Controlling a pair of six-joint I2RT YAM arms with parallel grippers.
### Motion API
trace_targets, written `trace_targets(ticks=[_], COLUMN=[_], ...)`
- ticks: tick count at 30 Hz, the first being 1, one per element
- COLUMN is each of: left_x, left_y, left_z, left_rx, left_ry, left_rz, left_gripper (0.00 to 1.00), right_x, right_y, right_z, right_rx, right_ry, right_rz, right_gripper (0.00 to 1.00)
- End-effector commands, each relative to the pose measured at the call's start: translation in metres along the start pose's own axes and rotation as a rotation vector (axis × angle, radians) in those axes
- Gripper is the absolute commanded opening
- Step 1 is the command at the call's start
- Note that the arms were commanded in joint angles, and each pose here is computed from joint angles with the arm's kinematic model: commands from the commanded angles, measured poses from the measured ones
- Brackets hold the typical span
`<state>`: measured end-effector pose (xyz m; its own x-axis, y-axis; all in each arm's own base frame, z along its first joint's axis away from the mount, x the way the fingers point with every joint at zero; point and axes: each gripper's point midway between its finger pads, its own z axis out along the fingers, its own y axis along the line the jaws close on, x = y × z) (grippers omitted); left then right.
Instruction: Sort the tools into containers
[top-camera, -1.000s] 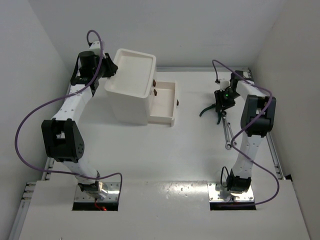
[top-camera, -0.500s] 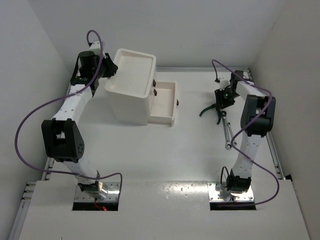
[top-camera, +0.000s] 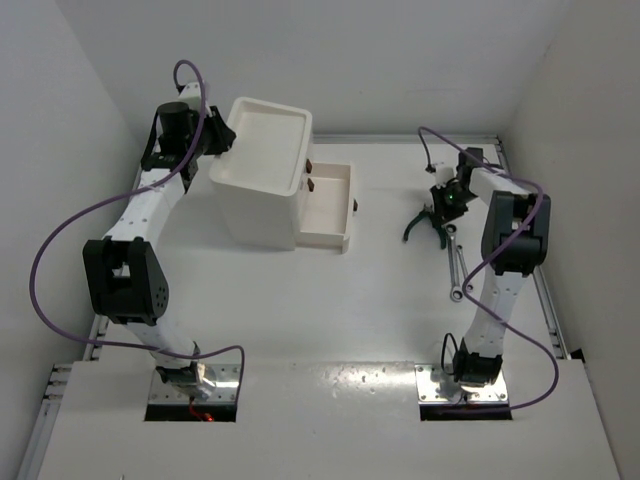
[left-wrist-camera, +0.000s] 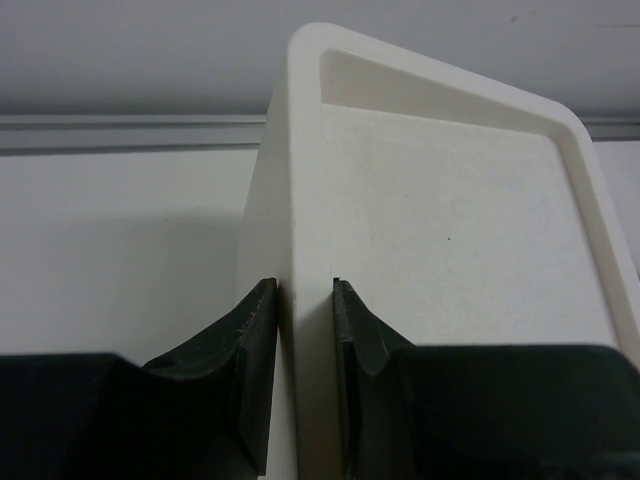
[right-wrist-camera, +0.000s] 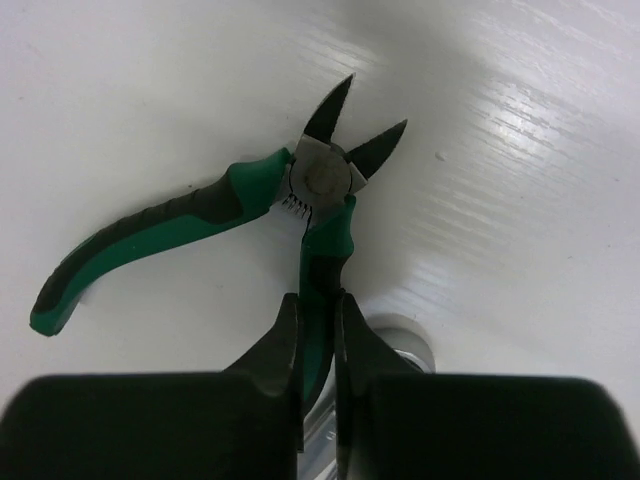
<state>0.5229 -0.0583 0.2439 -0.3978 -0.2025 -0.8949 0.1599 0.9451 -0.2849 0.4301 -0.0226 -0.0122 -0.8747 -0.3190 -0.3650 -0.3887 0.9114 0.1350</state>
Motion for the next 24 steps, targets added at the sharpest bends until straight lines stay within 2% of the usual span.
trace_targets(ticks=[1, 4, 10, 12, 14, 20, 24], left_x=[0.198, 0.198, 0.2, 0.2, 0.2, 0.2, 0.2], left_y=[0.038, 0.038, 0.033, 0.035, 0.037, 0.036, 0.035], left_z=[-0.024, -0.026, -0.036, -0.036, -0.036, -0.035, -0.035], left_rx=[-0.132, -0.132, -0.137, -0.148, -0.164, -0.19, -0.194], left_ry=[0.617, 0.618, 0.617, 0.615, 0.613, 0.609, 0.608], left_rz=[-0.157, -0.157, -0.157, -0.153, -0.161, -0.179, -0.189], left_gripper=[0.0, 0.0, 0.0, 0.0, 0.0, 0.0, 0.0], right_x=[0.014, -0.014, -0.121, -0.131, -0.153, -0.167, -0.166], right_y=[0.017, 0.023, 0.053, 0.072, 0.08, 0.155, 0.169], right_z=[0.003, -0.022, -0.097, -0.104, -0.122, -0.105, -0.081], right_rx=[-0.022, -0.014, 0.052, 0.084, 0.141, 0.152, 0.19], right_ry=[0.062, -0.007, -0.147, -0.108, -0.154, -0.146, -0.115], right_rz=[0.002, 0.018, 0.033, 0.03, -0.004, -0.105, -0.125], right_gripper=[0.0, 0.0, 0.0, 0.0, 0.0, 0.0, 0.0])
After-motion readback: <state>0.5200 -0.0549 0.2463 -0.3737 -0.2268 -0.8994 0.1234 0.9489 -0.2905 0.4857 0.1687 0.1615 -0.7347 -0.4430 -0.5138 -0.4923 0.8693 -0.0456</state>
